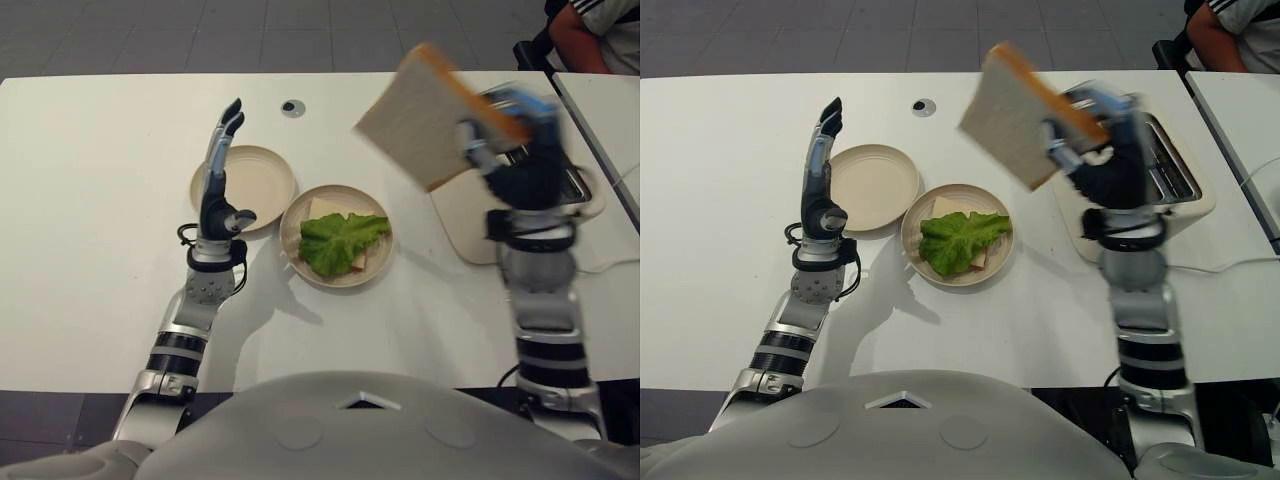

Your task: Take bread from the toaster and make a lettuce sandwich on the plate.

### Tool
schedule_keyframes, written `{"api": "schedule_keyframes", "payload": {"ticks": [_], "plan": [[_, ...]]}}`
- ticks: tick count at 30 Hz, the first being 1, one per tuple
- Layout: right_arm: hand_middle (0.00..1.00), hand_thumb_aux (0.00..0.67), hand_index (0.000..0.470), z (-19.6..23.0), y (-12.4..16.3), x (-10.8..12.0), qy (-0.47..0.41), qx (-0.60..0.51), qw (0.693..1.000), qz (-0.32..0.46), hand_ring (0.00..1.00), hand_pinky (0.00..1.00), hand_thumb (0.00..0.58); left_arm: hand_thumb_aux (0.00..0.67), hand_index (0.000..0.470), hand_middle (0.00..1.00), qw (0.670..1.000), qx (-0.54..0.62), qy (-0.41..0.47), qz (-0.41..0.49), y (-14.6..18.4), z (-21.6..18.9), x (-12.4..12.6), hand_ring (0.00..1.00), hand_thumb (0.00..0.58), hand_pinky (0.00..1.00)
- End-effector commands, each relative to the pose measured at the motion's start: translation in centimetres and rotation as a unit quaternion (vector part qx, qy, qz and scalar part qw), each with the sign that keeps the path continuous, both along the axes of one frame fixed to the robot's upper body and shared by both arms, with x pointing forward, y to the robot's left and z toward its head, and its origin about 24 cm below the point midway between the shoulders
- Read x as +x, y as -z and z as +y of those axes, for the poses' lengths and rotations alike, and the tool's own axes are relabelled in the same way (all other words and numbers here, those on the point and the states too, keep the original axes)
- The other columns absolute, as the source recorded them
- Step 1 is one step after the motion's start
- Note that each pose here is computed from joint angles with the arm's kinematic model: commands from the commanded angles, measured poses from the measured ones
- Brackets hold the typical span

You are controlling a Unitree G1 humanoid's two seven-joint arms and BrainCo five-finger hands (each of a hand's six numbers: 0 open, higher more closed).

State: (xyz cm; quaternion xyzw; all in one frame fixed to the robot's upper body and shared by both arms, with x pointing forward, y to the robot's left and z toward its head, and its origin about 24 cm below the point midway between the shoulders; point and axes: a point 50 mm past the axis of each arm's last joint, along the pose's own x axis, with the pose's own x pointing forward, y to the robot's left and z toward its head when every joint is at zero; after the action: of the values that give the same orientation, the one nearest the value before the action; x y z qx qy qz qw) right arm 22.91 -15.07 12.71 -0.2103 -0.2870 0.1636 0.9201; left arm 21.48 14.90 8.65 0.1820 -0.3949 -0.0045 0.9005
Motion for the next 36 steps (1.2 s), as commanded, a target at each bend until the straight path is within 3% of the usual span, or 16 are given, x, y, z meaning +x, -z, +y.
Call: {"api": "schedule_keyframes", "payload": {"ticks": [1, 6, 11, 14, 15, 16, 19, 20, 25, 26, 27, 28, 29, 30, 33, 36], "plan": [[1.0, 0.67, 0.47, 0.4, 5.4, 1.6, -0.08, -0.02, 0.98, 0.183, 1.0, 1.0, 0.58, 0.0, 0.0, 0.0, 0.999, 0.033, 0.022, -0.009, -0.3, 0.0, -0.8, 0.0, 0.0, 0.0], [1.0, 0.67, 0.47, -0.7, 10.3, 3.6, -0.065, -0.135, 0.952, 0.267, 1.0, 1.0, 0.58, 0.0, 0.0, 0.0, 0.978, 0.164, 0.118, 0.048, 2.4, -2.7, -1.3, 0.0, 0.0, 0.0], [1.0, 0.67, 0.47, -0.7, 10.8, 4.2, -0.031, -0.182, 0.957, 0.225, 1.0, 1.0, 0.58, 0.005, 0.004, 0.0, 0.885, 0.358, 0.229, 0.19, 9.4, -5.1, -2.4, 0.0, 0.009, 0.0], [1.0, 0.599, 0.42, 0.0, 11.3, 3.7, -0.036, -0.206, 0.955, 0.211, 1.0, 1.0, 0.573, 0.202, 0.142, 0.0, 0.823, 0.438, 0.261, 0.25, 12.7, -5.4, -2.8, 0.0, 0.297, 0.0], [0.3, 0.053, 0.037, 0.2, 11.2, 3.7, -0.032, -0.207, 0.957, 0.203, 0.3, 0.3, 0.087, 0.226, 0.159, 0.0, 0.808, 0.453, 0.269, 0.262, 13.3, -5.4, -3.0, 0.0, 0.325, 0.0], [0.0, 0.0, 0.0, -0.1, 10.8, 3.8, -0.018, -0.205, 0.96, 0.189, 0.0, 0.0, 0.0, 0.302, 0.212, 0.0, 0.802, 0.459, 0.269, 0.272, 13.7, -5.2, -3.1, 0.0, 0.405, 0.0], [0.0, 0.0, 0.0, -3.7, 5.6, 5.5, 0.146, -0.12, 0.981, 0.045, 0.0, 0.0, 0.0, 0.113, 0.079, 0.0, 0.81, 0.453, 0.252, 0.275, 13.4, -4.0, -2.8, 0.0, 0.179, 0.0], [0.0, 0.0, 0.0, -4.9, 3.8, 5.4, 0.198, -0.081, 0.977, -0.006, 0.0, 0.0, 0.0, 0.0, 0.0, 0.0, 0.834, 0.433, 0.235, 0.251, 12.4, -3.8, -2.3, 0.0, 0.0, 0.0], [0.0, 0.0, 0.0, -1.1, 4.5, 2.0, 0.085, -0.084, 0.993, -0.011, 0.0, 0.0, 0.0, 0.005, 0.004, 0.0, 0.971, 0.095, 0.203, 0.088, 3.7, -5.3, -0.8, 0.0, 0.009, 0.0], [0.35, 0.0, 0.0, -0.6, 4.9, 1.3, 0.054, -0.08, 0.995, 0.006, 0.35, 0.35, 0.0, 0.005, 0.004, 0.06, 0.971, 0.03, 0.223, 0.082, 2.6, -5.3, -1.1, 0.06, 0.009, 0.06], [1.0, 0.016, 0.011, -0.2, 5.2, 0.6, 0.025, -0.07, 0.997, 0.024, 1.0, 1.0, 0.027, 0.126, 0.088, 0.51, 0.966, -0.019, 0.246, 0.078, 1.6, -5.1, -1.5, 0.51, 0.198, 0.51], [1.0, 0.339, 0.238, 0.2, 5.4, -0.2, -0.011, -0.057, 0.997, 0.047, 1.0, 1.0, 0.438, 0.25, 0.175, 1.0, 0.958, -0.055, 0.272, 0.076, 0.7, -4.8, -2.0, 1.0, 0.352, 1.0], [1.0, 0.67, 0.47, 0.5, 5.7, -0.9, -0.047, -0.045, 0.996, 0.069, 1.0, 1.0, 0.58, 0.518, 0.363, 1.0, 0.948, -0.078, 0.298, 0.076, -0.2, -4.3, -2.5, 1.0, 0.55, 1.0], [1.0, 0.67, 0.47, 0.8, 5.9, -1.8, -0.086, -0.035, 0.992, 0.087, 1.0, 1.0, 0.58, 0.67, 0.47, 1.0, 0.941, -0.075, 0.319, 0.081, -0.6, -3.5, -3.0, 1.0, 0.58, 1.0], [1.0, 0.67, 0.47, 2.2, 6.9, -4.8, -0.215, -0.047, 0.966, 0.134, 1.0, 1.0, 0.58, 0.67, 0.47, 1.0, 0.927, 0.043, 0.335, 0.163, 1.1, -0.5, -4.0, 1.0, 0.58, 1.0], [1.0, 0.67, 0.47, 3.4, 9.4, -8.6, -0.35, -0.115, 0.909, 0.196, 1.0, 1.0, 0.58, 0.67, 0.47, 1.0, 0.862, 0.201, 0.348, 0.308, 5.6, 1.3, -5.4, 1.0, 0.58, 1.0]]}}
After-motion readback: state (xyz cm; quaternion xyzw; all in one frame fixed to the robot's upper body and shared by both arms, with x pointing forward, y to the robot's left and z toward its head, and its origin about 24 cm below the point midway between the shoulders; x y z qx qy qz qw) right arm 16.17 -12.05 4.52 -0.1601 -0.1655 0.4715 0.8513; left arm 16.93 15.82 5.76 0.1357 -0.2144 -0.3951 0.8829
